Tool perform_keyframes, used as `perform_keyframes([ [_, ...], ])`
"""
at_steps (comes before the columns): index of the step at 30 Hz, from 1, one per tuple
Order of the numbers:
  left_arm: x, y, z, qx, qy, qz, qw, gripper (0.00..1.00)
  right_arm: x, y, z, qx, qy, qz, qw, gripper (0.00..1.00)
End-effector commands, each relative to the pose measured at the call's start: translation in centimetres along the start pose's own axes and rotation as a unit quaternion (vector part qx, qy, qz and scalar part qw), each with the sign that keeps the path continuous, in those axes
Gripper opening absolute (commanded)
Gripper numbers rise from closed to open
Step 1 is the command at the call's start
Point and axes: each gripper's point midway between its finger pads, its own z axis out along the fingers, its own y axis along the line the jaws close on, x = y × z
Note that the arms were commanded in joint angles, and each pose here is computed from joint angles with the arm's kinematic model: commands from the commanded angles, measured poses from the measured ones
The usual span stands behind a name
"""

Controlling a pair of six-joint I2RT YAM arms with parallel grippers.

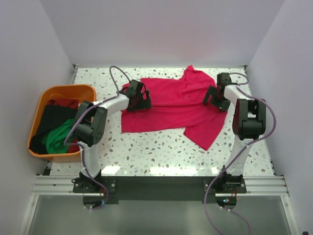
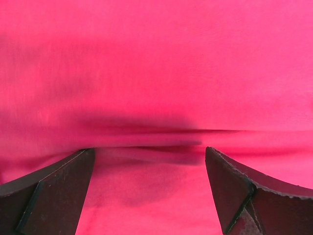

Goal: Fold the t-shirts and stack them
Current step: Flatten the tshirt out

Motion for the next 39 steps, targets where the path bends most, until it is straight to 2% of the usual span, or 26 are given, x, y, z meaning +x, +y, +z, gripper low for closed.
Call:
perform_keyframes([
  [1, -3.4, -2.2, -0.5, 0.029, -0.023, 0.009, 0.999, 1.00, -2.3, 1.2, 0.4, -0.034, 0.003, -0.029, 0.999, 0.99],
  [5, -5.5, -2.2, -4.1, 0.024, -0.051, 0.009, 0.998, 1.00, -4.4, 2.0, -4.2, -0.054, -0.042, -0.045, 0.997, 0.99],
  [6, -5.5, -1.5, -5.0, 0.010, -0.057, 0.005, 0.998, 1.00, -5.2, 2.1, -6.9, -0.066, -0.072, -0.041, 0.994, 0.99],
  [8, -4.7, -0.1, -7.7, -0.004, -0.068, -0.013, 0.998, 1.00, -3.8, 1.5, -8.6, -0.071, -0.080, -0.040, 0.993, 0.99],
  [9, -4.1, 1.0, -8.6, -0.022, -0.071, -0.019, 0.997, 1.00, -4.1, 1.2, -11.4, -0.076, -0.112, -0.032, 0.990, 0.99],
  [13, 1.3, 5.4, -12.0, -0.060, -0.058, -0.068, 0.994, 1.00, 2.2, -2.6, -12.3, -0.036, -0.080, -0.002, 0.996, 0.98],
  [17, 5.2, 8.4, -12.6, -0.093, -0.037, -0.092, 0.991, 1.00, 6.5, -4.7, -12.9, -0.021, -0.057, 0.020, 0.998, 0.99],
  [19, 6.8, 8.9, -12.2, -0.099, -0.021, -0.109, 0.989, 1.00, 8.3, -4.7, -12.6, -0.038, -0.047, 0.029, 0.998, 0.99],
  [21, 7.5, 8.6, -11.6, -0.089, -0.013, -0.122, 0.988, 0.96, 9.1, -4.5, -13.4, -0.060, -0.058, 0.028, 0.996, 0.99],
  [23, 8.5, 8.6, -10.9, -0.081, -0.005, -0.133, 0.988, 0.85, 10.1, -5.1, -13.5, -0.059, -0.057, 0.028, 0.996, 0.99],
  [30, 9.7, 7.8, -8.5, -0.069, 0.021, -0.144, 0.987, 0.68, 11.4, -5.5, -13.8, -0.060, -0.050, 0.029, 0.997, 0.99],
  [31, 9.8, 7.9, -8.3, -0.071, 0.023, -0.147, 0.986, 0.60, 11.9, -5.7, -13.6, -0.058, -0.045, 0.030, 0.997, 0.99],
  [34, 10.4, 8.6, -7.8, -0.089, 0.030, -0.150, 0.984, 0.48, 12.8, -6.2, -13.8, -0.052, -0.037, 0.032, 0.997, 0.99],
  [39, 10.7, 9.4, -7.4, -0.108, 0.024, -0.153, 0.982, 0.43, 13.7, -6.5, -14.9, -0.028, -0.047, 0.010, 0.998, 0.99],
])
